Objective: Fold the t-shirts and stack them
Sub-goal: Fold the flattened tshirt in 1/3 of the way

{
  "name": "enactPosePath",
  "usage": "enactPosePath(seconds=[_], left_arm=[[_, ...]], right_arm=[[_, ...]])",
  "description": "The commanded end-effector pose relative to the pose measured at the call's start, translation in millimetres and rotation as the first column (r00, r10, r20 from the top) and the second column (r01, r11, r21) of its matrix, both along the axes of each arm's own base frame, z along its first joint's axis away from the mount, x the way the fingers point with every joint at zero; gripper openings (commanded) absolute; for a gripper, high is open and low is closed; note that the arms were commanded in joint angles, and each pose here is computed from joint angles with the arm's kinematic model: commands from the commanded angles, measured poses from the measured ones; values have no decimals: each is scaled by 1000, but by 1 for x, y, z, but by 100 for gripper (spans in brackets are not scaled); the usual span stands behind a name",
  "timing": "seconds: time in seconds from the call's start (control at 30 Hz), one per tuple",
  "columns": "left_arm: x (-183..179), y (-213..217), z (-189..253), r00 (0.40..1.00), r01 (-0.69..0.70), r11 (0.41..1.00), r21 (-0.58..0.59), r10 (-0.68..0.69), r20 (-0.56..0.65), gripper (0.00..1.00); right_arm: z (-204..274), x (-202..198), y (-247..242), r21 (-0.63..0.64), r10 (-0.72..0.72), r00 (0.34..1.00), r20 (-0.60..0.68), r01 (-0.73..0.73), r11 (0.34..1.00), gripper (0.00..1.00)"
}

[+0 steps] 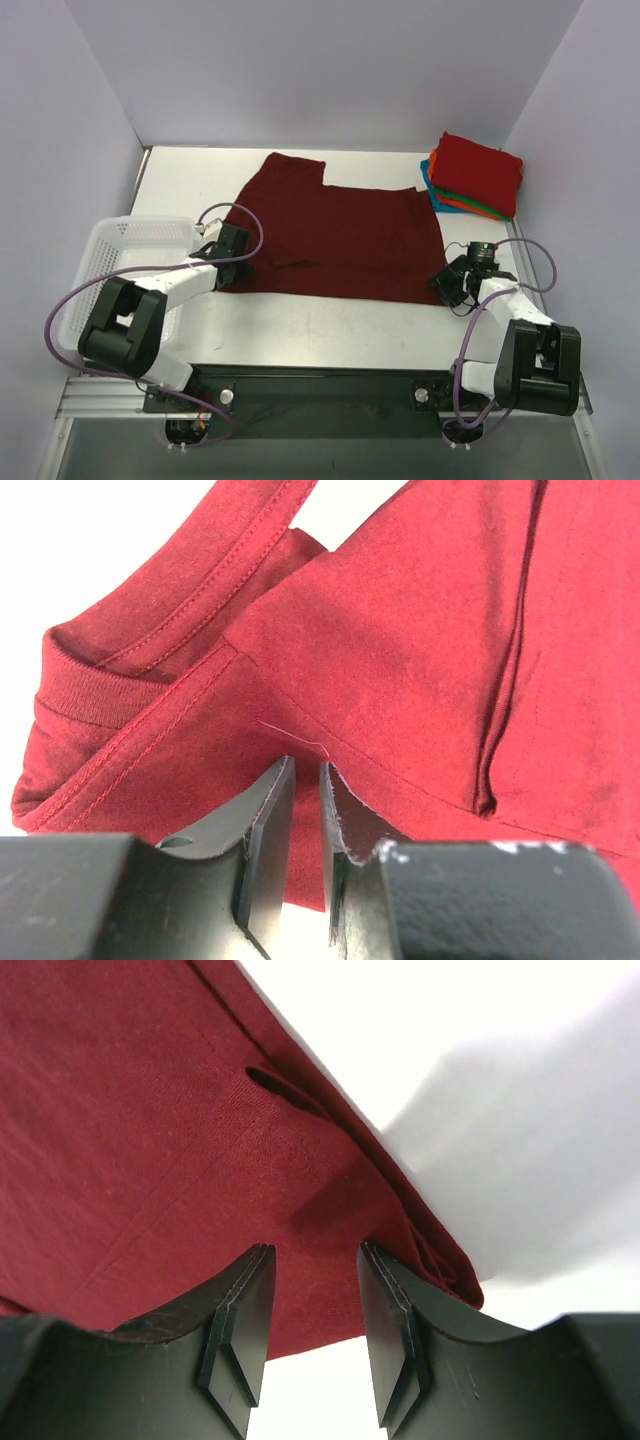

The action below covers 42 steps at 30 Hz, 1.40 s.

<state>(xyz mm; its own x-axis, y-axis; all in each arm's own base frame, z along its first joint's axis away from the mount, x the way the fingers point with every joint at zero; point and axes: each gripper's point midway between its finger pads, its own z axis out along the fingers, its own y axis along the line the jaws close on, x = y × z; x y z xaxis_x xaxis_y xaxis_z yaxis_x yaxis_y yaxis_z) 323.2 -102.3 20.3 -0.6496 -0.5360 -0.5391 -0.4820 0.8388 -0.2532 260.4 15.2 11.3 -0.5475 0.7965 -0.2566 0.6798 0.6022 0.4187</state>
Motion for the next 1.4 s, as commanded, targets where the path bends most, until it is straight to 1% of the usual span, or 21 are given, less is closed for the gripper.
enactPosePath(seconds=[0.0, 0.07, 0.13, 0.17, 0.23, 0.27, 0.3, 0.47, 0.5, 0.57, 0.6, 0.67, 0.73, 0.8, 0.83, 0.9, 0.93, 1.07, 1.17, 1.23, 1.37], left_arm=[[-49, 8, -17, 994, 24, 999, 31, -20, -111, 28], [-68, 10, -23, 991, 30, 999, 38, -25, -128, 28], [-76, 10, -18, 994, 23, 999, 25, -20, -104, 28], [-88, 13, -23, 992, 28, 999, 35, -23, -127, 28], [-93, 13, -16, 995, 21, 999, 25, -18, -100, 28], [-105, 15, -20, 992, 32, 999, 35, -27, -119, 28], [-106, 15, -13, 996, 24, 999, 22, -22, -89, 28], [-123, 17, -2, 997, 36, 999, 2, -35, -69, 28], [-121, 16, 8, 998, 42, 999, -12, -43, -37, 28], [-118, 15, 19, 998, 55, 998, -16, -55, -14, 30], [-115, 12, 27, 997, 72, 997, -27, -72, 12, 32], [-102, 2, 45, 994, 95, 994, -51, -91, 64, 36], [-94, -6, 54, 990, 123, 990, -64, -117, 82, 42], [-87, -13, 53, 988, 137, 988, -70, -132, 76, 45], [-82, -21, 55, 985, 156, 983, -94, -148, 91, 49], [-78, -29, 49, 980, 188, 977, -105, -179, 90, 52], [-71, -35, 52, 975, 201, 972, -123, -186, 119, 53], [-65, -53, 50, 964, 250, 953, -173, -229, 134, 53], [-64, -60, 41, 964, 258, 948, -187, -241, 110, 51], [-60, -65, 41, 961, 268, 943, -197, -246, 128, 50], [-58, -75, 37, 957, 284, 933, -219, -263, 123, 49]], right_arm=[[-16, -52, -10, -44, -68, 986, -154, 62, 997, 40], [-16, -63, -9, -33, -79, 982, -171, 74, 997, 40], [-16, -69, -4, -9, -73, 982, -172, 73, 997, 40], [-13, -71, 0, 11, -66, 985, -157, 68, 998, 40], [-14, -79, 4, 23, -74, 984, -160, 79, 997, 40], [-10, -81, 4, 22, -76, 987, -144, 80, 997, 40], [-11, -84, 4, 18, -83, 986, -143, 86, 996, 41], [3, -90, 6, 19, -62, 993, -104, 64, 998, 41], [8, -89, 8, 21, -45, 995, -90, 48, 999, 43], [22, -81, 8, 6, -11, 999, -42, 11, 1000, 43], [27, -78, 11, -11, 40, 999, -21, -40, 999, 43], [42, -67, 11, -44, 85, 996, 15, -84, 995, 44], [47, -63, 15, -73, 139, 990, 10, -138, 988, 44], [50, -58, 19, -74, 167, 986, -1, -166, 983, 44], [51, -54, 23, -75, 189, 982, -2, -189, 979, 44], [51, -52, 25, -77, 201, 980, -2, -200, 977, 44], [52, -50, 26, -77, 203, 979, 7, -202, 976, 44], [49, -47, 27, -73, 197, 980, 13, -196, 978, 44], [47, -48, 32, -69, 216, 976, 11, -215, 974, 44], [46, -47, 34, -61, 219, 976, 16, -218, 974, 44], [43, -47, 37, -57, 227, 974, 13, -226, 972, 44]])
